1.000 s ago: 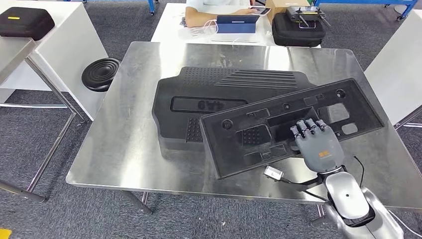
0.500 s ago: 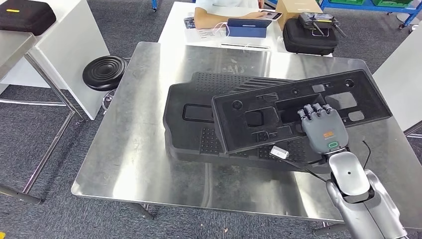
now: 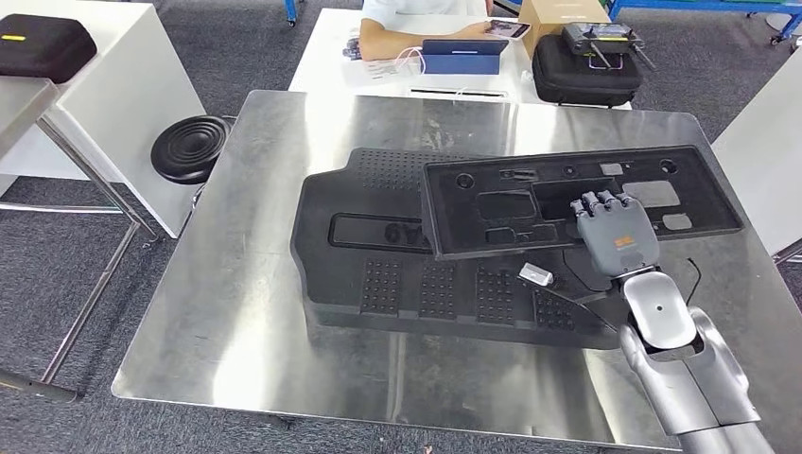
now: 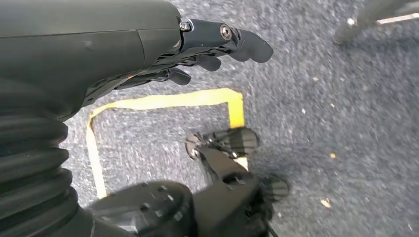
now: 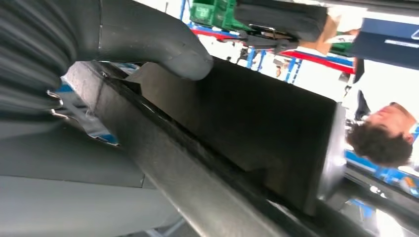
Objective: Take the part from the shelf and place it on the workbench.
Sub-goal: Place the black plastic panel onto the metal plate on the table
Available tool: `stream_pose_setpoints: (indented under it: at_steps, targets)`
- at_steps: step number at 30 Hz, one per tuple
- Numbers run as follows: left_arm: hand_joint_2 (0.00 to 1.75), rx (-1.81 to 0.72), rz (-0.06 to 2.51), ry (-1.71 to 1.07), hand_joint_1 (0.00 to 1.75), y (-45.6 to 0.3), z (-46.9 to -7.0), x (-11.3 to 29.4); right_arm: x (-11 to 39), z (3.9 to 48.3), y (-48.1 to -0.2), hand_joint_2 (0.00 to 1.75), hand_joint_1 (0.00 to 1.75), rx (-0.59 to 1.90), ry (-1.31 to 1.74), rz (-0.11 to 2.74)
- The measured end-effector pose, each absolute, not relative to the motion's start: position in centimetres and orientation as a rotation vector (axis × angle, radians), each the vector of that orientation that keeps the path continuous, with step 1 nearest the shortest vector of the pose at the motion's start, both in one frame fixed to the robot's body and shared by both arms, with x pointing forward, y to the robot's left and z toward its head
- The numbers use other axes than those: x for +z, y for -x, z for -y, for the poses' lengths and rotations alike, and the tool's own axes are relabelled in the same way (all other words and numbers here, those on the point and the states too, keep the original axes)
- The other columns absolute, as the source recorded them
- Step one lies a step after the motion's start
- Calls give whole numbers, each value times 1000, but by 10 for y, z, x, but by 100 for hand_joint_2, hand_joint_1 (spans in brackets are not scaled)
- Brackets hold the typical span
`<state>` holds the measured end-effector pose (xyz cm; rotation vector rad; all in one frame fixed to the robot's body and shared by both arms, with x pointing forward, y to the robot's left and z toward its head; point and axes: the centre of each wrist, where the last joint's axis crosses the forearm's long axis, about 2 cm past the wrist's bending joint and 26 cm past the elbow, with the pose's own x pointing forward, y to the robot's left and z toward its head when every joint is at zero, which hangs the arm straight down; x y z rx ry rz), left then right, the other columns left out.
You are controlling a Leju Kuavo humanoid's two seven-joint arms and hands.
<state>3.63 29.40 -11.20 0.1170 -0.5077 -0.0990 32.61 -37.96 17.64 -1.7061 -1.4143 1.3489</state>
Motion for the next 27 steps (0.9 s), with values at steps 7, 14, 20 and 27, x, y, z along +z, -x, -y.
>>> stream_pose_setpoints:
  at_steps: [7,14,20,27]
  targets:
    - [175,-120,515,-118,0,-40,-294,-112,161,379,-339,175,150,1359,1637,1411]
    - [175,-141,520,-114,0,-41,-294,-111,156,378,-348,175,150,1348,1582,1464]
    - [175,-173,527,-108,0,-45,-294,-111,155,374,-362,175,150,1341,1541,1526]
    - [175,-189,528,-106,0,-46,-294,-111,149,367,-368,175,150,1364,1514,1522]
